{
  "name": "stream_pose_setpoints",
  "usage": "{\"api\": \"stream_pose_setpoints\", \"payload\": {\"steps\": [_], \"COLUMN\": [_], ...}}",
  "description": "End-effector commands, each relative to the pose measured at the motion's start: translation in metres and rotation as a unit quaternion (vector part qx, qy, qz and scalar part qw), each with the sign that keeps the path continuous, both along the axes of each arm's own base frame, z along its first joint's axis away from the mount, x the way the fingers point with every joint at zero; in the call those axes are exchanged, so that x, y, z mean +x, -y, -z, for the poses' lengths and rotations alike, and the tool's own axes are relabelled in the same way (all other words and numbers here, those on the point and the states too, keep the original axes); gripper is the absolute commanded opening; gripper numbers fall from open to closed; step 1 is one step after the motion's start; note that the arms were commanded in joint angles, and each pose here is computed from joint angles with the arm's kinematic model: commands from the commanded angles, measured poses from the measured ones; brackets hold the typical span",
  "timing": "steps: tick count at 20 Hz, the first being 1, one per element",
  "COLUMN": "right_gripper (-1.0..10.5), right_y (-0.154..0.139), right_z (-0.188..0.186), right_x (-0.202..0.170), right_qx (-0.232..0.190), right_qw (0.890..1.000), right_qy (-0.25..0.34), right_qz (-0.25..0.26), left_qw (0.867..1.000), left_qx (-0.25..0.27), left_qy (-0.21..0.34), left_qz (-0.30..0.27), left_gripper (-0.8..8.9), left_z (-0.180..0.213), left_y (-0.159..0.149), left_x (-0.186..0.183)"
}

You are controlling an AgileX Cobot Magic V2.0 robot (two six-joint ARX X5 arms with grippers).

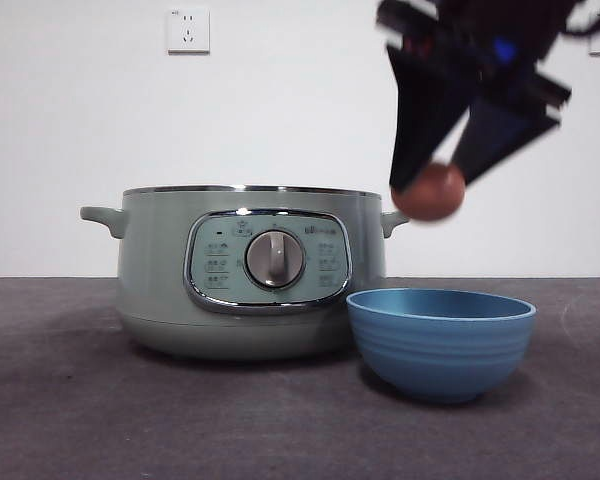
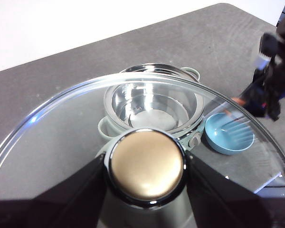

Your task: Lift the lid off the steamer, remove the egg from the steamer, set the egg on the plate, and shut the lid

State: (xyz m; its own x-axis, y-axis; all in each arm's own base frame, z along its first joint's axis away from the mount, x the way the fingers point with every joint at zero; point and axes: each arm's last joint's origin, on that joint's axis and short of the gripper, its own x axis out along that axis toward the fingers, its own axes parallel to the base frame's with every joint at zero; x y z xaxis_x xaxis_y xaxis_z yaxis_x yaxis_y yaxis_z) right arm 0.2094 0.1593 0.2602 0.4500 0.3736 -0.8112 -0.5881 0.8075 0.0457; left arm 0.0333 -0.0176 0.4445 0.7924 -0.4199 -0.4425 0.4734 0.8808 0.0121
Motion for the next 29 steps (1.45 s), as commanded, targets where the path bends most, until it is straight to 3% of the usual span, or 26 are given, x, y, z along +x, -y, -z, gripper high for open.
{"api": "stream_pose_setpoints", "payload": {"steps": [1,12,22,23,26,29], "right_gripper": [-0.1,-0.1,0.1,0.2,2.3,2.3], "right_y": [0.000,-0.015,-0.016,-0.015,-0.014,-0.014], "right_z": [0.023,0.083,0.092,0.093,0.093,0.093], "right_x": [0.000,0.019,0.020,0.020,0.018,0.018], "right_qx": [-0.002,-0.028,-0.042,-0.045,-0.050,-0.051], "right_qw": [1.000,0.999,0.997,0.997,0.996,0.996], "right_qy": [-0.010,-0.042,-0.060,-0.063,-0.070,-0.070], "right_qz": [0.005,0.004,0.002,0.002,0.002,0.002], "left_qw": [0.999,0.999,0.999,0.999,0.999,1.000], "left_qx": [-0.014,-0.014,-0.012,-0.012,-0.012,-0.011], "left_qy": [0.034,0.033,0.031,0.031,0.031,0.028], "left_qz": [0.003,0.003,0.002,0.002,0.003,0.003], "left_gripper": [-0.08,-0.08,-0.08,-0.08,-0.08,-0.08], "left_z": [-0.008,-0.008,-0.007,-0.007,-0.007,-0.007], "left_y": [-0.002,-0.002,-0.002,-0.002,-0.002,-0.002], "left_x": [-0.003,-0.003,-0.003,-0.003,-0.004,-0.004]}}
